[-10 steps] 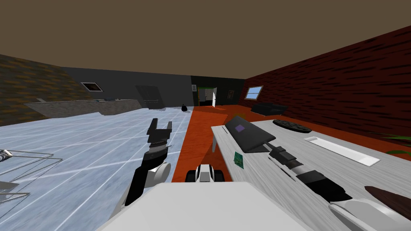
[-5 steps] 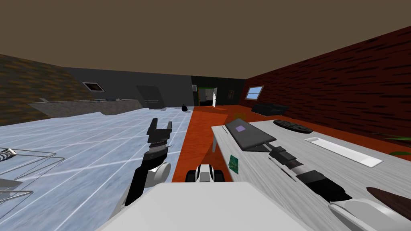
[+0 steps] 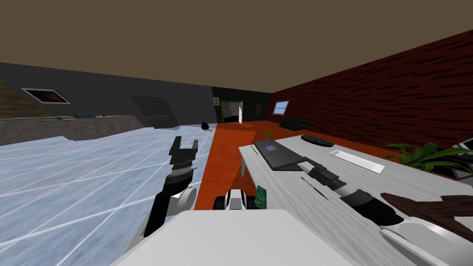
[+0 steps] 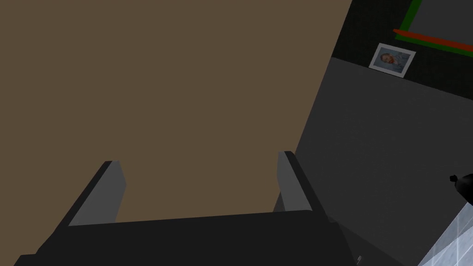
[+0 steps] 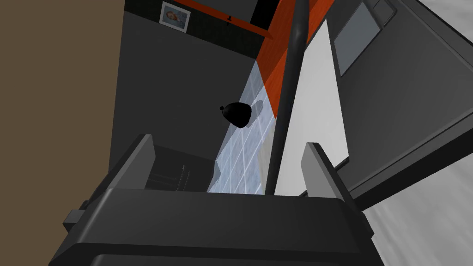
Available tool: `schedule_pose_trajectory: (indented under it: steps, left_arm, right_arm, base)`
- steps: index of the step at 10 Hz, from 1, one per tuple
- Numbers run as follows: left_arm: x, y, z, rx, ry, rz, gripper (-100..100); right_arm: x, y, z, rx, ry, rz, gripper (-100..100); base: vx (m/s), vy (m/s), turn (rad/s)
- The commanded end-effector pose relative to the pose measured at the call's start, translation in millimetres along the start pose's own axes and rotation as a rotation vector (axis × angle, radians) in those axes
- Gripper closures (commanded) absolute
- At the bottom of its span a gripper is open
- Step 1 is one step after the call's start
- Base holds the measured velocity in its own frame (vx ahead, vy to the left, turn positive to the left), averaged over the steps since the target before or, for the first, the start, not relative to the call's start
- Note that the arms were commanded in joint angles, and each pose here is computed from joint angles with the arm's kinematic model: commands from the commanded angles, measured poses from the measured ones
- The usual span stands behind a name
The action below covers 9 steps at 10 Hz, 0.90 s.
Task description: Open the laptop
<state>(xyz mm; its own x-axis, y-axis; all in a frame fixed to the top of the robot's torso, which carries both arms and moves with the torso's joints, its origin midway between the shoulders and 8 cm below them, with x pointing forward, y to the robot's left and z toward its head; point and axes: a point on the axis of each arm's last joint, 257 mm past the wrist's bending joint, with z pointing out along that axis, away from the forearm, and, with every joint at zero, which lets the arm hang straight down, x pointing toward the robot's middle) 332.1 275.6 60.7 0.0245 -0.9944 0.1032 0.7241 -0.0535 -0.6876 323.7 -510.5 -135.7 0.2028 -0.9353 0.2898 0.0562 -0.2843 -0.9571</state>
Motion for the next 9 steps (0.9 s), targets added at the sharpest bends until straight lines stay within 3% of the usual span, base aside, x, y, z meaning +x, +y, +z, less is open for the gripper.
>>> schedule_pose_trajectory:
  steps: [1,3,4,5,9]
  left_arm:
    - [0.0,0.0,0.0,0.000,0.000,0.000,0]
    - [0.0,0.0,0.0,0.000,0.000,0.000,0]
    - [0.0,0.0,0.0,0.000,0.000,0.000,0]
    - [0.1,0.0,0.1,0.000,0.000,0.000,0]
    - [0.1,0.0,0.1,0.000,0.000,0.000,0]
  right_arm:
    - [-11.8,-18,11.5,0.018,-0.061,0.001,-100]
    - [-21.7,-31,18.2,0.030,-0.108,0.003,-100]
    - [-18.0,-26,15.4,0.019,-0.092,0.002,-100]
    - [-18.7,-26,15.3,0.019,-0.095,0.005,0]
    - [-19.2,-24,14.3,0.012,-0.094,0.006,0]
  base:
    - [0.091,0.007,-0.264]
    - [0.095,0.021,-0.230]
    - [0.034,0.016,-0.047]
    - [0.006,0.004,0.011]
    - [0.000,0.000,0.000]
